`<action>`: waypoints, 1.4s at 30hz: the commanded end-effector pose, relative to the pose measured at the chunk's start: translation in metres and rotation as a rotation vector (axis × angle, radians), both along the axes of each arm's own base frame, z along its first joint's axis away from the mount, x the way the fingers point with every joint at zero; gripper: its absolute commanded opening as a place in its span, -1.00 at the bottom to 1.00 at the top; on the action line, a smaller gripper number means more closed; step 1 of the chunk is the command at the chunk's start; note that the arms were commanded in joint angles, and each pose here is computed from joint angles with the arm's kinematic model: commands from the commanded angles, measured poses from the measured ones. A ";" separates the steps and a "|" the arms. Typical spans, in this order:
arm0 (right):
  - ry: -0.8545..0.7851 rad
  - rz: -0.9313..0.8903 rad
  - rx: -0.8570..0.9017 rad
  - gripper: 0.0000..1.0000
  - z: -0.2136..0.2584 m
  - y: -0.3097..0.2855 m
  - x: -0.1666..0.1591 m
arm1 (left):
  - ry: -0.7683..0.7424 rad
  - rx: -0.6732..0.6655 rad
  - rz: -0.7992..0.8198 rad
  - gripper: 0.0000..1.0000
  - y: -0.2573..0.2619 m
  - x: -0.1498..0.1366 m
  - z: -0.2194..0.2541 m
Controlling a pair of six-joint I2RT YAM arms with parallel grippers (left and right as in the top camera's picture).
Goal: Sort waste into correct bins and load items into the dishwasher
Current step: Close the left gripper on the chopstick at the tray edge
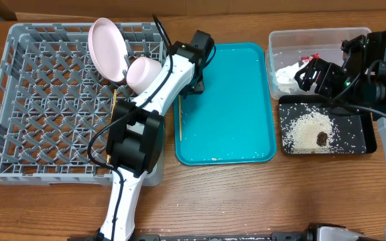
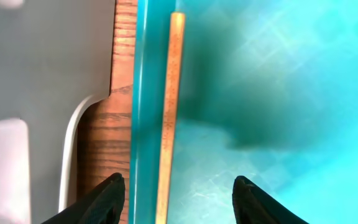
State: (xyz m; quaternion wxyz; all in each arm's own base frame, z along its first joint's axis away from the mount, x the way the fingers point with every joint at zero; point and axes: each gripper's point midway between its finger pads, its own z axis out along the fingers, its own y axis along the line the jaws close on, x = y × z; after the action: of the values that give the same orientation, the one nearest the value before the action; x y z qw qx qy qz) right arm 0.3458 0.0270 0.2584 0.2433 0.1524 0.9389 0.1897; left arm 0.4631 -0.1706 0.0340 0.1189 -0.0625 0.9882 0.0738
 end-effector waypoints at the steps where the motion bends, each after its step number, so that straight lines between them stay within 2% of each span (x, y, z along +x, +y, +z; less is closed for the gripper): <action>1: -0.014 0.005 -0.005 1.00 0.003 0.001 0.000 | -0.010 -0.005 -0.038 0.17 -0.007 0.002 0.008; 13: -0.013 0.005 -0.005 1.00 0.003 0.001 0.000 | 0.010 -0.024 -0.050 0.25 -0.011 0.002 -0.004; 29: -0.013 0.005 -0.006 1.00 0.003 0.001 0.000 | 0.060 -0.029 -0.041 0.25 -0.014 -0.003 -0.030; 41: -0.013 0.005 -0.005 1.00 0.003 0.001 0.000 | 0.111 -0.123 -0.042 0.04 -0.028 -0.015 -0.052; 42: -0.013 0.005 -0.005 1.00 0.003 0.001 0.000 | 0.118 -0.131 -0.043 -0.02 -0.029 -0.017 -0.054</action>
State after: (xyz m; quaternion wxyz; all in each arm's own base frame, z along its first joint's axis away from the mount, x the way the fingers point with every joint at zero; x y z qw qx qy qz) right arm 0.3459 0.0270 0.2586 0.2436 0.1522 0.9388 0.1899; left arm 0.4641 -0.1965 0.0082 0.1000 -0.0453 0.9938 0.0186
